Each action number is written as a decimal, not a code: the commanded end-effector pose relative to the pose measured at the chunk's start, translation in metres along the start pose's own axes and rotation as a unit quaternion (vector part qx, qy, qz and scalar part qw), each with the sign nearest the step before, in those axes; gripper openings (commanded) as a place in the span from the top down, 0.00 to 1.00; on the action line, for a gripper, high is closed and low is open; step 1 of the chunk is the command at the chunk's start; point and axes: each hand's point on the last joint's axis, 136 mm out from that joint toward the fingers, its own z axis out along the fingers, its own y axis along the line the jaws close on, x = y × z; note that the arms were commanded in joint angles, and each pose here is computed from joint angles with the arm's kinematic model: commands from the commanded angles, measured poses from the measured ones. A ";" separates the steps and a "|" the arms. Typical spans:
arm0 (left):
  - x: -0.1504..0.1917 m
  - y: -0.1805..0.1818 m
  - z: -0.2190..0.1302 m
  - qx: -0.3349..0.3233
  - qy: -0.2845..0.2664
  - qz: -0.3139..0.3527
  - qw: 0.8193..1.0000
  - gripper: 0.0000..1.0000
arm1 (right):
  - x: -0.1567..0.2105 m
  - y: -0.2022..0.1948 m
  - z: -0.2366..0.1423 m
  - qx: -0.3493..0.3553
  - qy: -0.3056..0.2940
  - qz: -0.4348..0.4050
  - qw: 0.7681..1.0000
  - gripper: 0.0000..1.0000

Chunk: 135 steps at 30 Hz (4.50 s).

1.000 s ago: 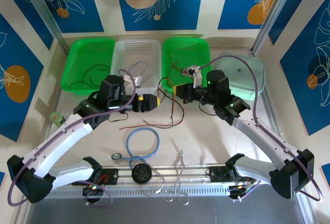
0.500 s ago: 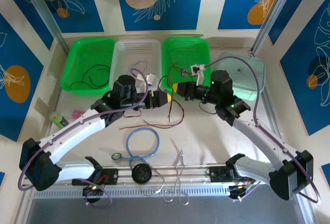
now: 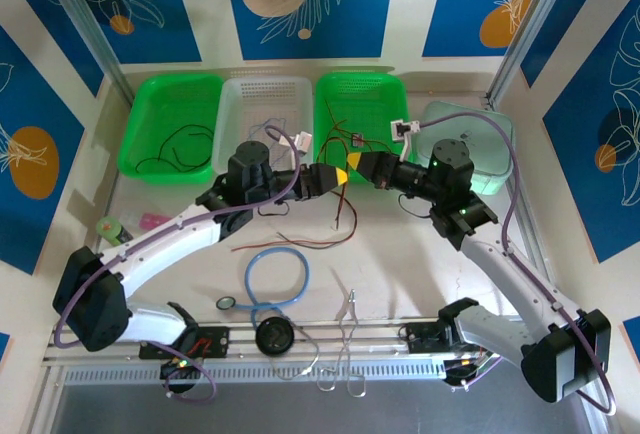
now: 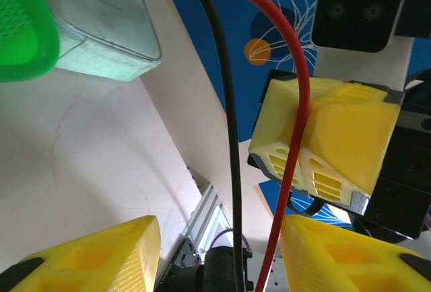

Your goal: Untangle the cables

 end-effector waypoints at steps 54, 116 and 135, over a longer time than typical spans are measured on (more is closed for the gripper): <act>-0.023 -0.037 -0.014 0.093 -0.053 -0.006 0.994 0.45 | -0.009 0.007 -0.010 -0.010 -0.008 0.038 0.999 1.00; -0.003 0.020 -0.048 -0.143 0.019 0.028 0.989 1.00 | -0.074 0.016 -0.052 -0.017 -0.121 0.042 0.992 1.00; -0.049 -0.017 -0.070 -0.216 0.035 0.067 0.973 1.00 | -0.058 0.023 -0.045 0.026 -0.011 -0.063 0.998 0.61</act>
